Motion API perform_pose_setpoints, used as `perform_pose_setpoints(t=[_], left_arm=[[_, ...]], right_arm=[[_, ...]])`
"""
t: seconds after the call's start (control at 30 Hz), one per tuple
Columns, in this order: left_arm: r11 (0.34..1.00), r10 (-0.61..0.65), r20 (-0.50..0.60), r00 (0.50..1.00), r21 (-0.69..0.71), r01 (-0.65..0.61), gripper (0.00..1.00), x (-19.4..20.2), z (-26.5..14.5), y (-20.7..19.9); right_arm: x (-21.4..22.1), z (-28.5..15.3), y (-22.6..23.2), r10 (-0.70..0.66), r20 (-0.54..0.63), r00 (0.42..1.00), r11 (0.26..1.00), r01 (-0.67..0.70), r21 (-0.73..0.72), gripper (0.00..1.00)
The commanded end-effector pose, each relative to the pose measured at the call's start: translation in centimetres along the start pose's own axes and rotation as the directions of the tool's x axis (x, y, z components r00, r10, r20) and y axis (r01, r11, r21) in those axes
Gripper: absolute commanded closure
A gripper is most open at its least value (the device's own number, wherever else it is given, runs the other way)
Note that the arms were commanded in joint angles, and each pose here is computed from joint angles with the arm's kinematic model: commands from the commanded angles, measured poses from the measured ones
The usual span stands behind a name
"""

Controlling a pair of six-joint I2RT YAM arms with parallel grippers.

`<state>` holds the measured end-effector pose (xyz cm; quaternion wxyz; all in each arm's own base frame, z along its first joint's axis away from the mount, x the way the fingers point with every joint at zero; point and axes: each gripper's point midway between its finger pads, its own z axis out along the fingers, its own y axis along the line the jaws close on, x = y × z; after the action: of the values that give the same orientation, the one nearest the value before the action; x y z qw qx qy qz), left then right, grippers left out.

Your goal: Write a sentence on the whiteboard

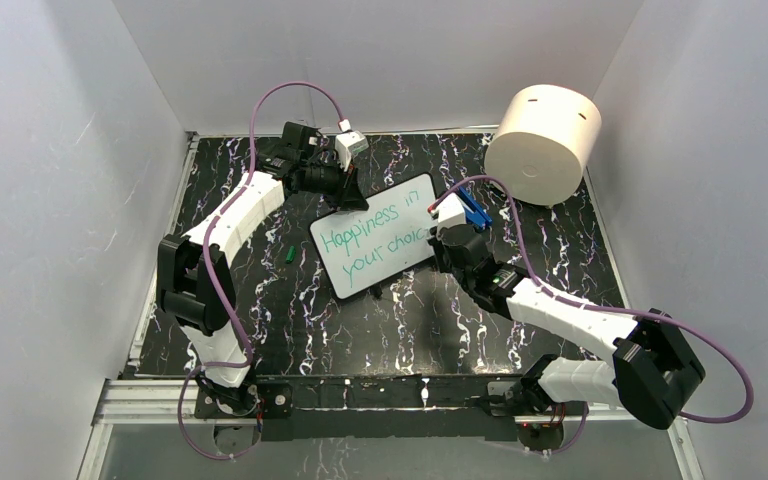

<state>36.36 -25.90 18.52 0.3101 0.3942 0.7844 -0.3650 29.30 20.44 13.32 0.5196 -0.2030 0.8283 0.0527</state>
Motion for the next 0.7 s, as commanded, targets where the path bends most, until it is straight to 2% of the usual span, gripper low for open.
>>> perform_pose_setpoints(t=[0.0,0.67], left_arm=[[0.995,-0.093,-0.187,0.978,0.022,0.099,1.00,5.8,1.3,-0.9],[0.995,-0.090,-0.183,0.979,0.019,0.095,1.00,5.6,1.2,-0.9]], right_arm=[[-2.6,-0.1,-0.9,0.028,0.078,0.997,0.999,-0.031,0.039,1.00],[-4.8,-0.4,-0.6,0.035,0.143,0.989,0.999,-0.037,0.006,1.00]])
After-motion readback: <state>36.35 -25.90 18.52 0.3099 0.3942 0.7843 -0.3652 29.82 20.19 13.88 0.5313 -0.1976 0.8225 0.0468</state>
